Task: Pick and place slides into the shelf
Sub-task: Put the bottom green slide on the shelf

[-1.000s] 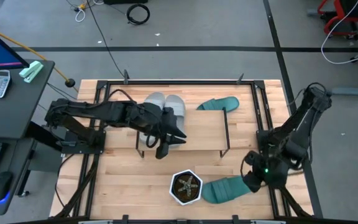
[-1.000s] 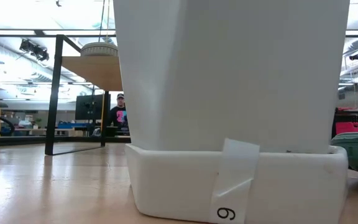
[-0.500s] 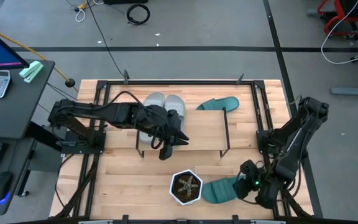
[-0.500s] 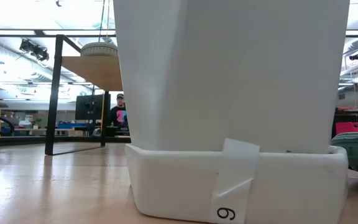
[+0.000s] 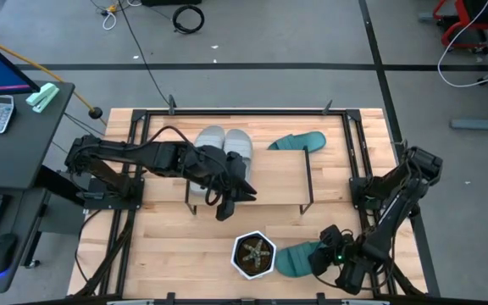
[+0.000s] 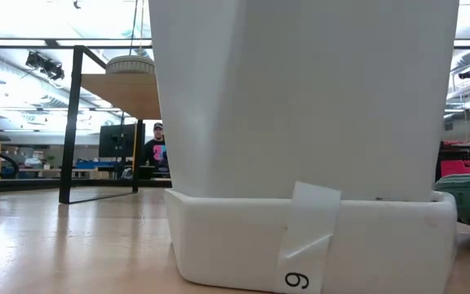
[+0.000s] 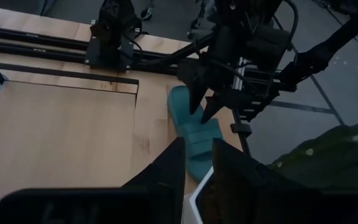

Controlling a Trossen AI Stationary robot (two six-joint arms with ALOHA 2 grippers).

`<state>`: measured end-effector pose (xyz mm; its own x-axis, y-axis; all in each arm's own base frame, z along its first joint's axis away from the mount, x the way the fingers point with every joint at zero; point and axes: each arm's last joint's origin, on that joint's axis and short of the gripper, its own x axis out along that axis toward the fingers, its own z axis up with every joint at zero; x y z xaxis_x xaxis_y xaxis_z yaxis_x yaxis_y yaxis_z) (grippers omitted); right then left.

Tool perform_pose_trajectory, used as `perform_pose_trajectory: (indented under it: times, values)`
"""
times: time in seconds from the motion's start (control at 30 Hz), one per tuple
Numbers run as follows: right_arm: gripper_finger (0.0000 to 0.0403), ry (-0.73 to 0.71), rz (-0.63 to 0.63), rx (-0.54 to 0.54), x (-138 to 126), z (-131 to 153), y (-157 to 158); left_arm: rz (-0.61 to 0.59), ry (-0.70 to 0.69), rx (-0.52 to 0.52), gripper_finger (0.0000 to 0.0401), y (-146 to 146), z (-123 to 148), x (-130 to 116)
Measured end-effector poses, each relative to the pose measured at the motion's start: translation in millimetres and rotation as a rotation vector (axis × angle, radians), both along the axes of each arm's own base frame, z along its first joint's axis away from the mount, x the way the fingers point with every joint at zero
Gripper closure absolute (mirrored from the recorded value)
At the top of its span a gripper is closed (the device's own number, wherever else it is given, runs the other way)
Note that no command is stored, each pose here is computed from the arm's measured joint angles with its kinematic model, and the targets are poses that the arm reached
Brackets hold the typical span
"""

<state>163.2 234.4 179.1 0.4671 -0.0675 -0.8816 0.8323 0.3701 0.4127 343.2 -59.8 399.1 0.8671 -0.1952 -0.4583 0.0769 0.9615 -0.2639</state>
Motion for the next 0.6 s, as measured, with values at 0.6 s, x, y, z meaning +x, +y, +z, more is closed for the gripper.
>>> perform_pose_trajectory:
  times: [0.6]
  values:
    - [0.0249, -0.1, -0.132, 0.029, 40, -21, -5, -0.022, -0.018, 0.001, 0.0319, -7, 2, -1]
